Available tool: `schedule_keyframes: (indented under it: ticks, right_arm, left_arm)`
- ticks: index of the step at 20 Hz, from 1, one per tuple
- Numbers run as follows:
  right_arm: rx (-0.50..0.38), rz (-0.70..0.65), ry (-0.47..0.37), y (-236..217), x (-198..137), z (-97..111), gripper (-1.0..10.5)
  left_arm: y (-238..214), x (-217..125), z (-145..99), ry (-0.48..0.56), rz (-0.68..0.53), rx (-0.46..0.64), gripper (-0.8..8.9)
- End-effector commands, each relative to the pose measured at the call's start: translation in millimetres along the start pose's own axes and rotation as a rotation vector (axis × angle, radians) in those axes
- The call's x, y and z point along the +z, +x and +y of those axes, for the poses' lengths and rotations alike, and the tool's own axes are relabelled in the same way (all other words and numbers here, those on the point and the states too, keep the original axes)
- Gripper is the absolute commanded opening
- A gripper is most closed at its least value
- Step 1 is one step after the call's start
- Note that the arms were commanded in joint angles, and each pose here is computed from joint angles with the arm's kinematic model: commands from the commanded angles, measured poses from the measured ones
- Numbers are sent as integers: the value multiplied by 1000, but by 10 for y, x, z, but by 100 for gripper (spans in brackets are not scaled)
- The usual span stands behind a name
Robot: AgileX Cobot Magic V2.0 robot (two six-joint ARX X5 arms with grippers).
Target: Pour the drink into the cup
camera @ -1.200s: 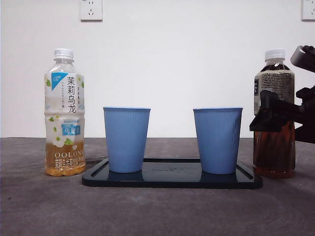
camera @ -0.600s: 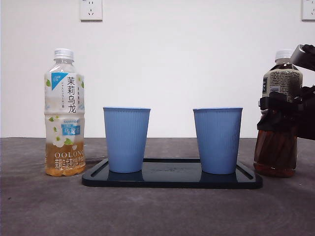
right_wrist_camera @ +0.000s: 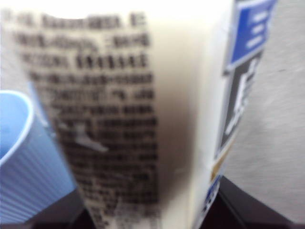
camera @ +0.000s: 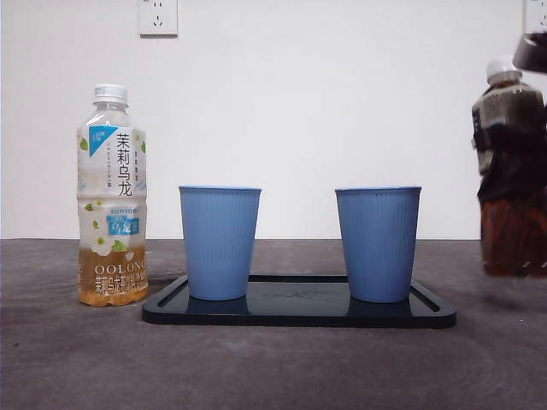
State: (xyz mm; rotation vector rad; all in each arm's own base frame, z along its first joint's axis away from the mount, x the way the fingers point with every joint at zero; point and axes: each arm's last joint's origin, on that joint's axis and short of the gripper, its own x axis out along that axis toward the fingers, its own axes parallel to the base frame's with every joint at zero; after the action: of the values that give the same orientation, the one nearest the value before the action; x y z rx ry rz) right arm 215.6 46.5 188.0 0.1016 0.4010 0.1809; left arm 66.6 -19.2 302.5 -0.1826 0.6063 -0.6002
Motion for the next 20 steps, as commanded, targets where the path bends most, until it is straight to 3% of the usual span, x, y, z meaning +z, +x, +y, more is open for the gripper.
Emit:
schedule_keyframes:
  ticks: [1,4,9,20]
  right_arm:
    - [-46,-10,-142,-75,384,59,159]
    - [-111,103,-335,-150,646,130,159]
    - [-197,196,-637,-269,859,292,159]
    - [-390,391,-1201,-168,843,634,159]
  left_arm:
    - [-34,44,-26,31,-22,-6,437]
    - [-34,45,-33,32,-22,-28,437]
    - [-37,88,-90,70,-55,-195,437]
    - [-26,113,-158,129,-58,-299,437]
